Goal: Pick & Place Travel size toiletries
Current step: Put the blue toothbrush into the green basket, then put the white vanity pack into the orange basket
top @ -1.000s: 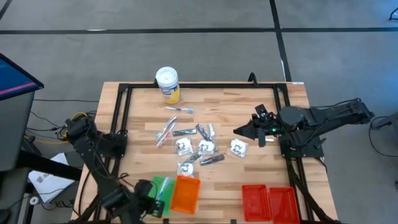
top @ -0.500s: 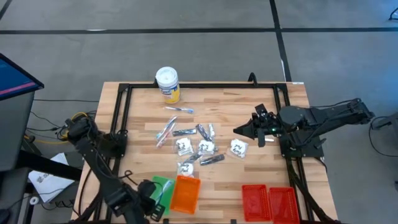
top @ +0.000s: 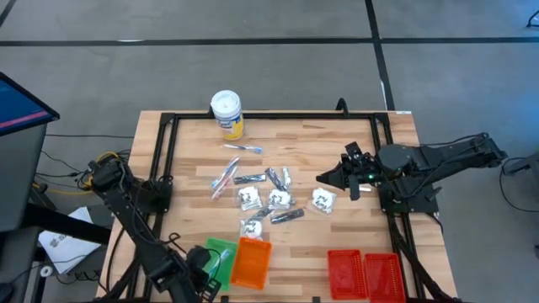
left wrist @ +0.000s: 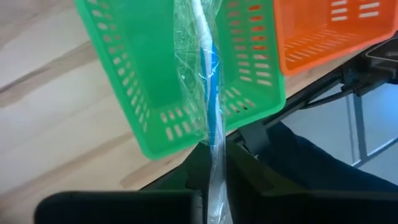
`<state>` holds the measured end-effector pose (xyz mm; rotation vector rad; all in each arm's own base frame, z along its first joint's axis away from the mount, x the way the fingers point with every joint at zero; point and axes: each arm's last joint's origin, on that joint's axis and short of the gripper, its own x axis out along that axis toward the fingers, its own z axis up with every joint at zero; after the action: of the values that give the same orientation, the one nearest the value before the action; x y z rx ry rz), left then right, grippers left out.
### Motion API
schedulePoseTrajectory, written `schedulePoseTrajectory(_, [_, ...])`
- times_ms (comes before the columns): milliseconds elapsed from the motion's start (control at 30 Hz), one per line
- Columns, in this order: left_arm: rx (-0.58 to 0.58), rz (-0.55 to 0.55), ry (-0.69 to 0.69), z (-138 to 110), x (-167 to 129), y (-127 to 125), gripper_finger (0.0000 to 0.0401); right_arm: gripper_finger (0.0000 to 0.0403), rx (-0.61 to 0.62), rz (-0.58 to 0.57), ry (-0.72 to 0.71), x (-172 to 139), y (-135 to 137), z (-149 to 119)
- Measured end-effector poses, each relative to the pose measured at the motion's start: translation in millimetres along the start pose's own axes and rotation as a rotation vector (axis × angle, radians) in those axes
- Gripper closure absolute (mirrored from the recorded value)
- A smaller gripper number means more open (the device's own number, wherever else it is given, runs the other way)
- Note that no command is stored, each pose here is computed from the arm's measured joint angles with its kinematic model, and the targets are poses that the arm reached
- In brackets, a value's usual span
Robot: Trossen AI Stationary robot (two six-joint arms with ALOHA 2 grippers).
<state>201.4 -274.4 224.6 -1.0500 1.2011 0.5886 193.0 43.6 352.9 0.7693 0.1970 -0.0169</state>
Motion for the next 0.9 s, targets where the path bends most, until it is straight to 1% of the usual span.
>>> schedulePoseTrajectory(167, [-0.023, 0.005, -0.005, 1, 3, 2, 0.0355, 0.0403, 0.0, 0.0, 0.0, 0, 0, 0])
schedulePoseTrajectory(600, [-0.023, 0.007, 0.0, 1, 3, 2, 0.0293, 0.0403, 0.0, 0.0, 0.0, 0, 0, 0])
schedulePoseTrajectory(800, [-0.022, -0.001, -0.001, 1, -1, 3, 0.0286, 0.0403, 0.0, 0.0, 0.001, 0, 0, 0])
schedulePoseTrajectory(900, [-0.029, -0.058, -0.055, 5, -10, 2, 0.0292, 0.0403, 0.0, 0.0, 0.001, 0, 0, 0])
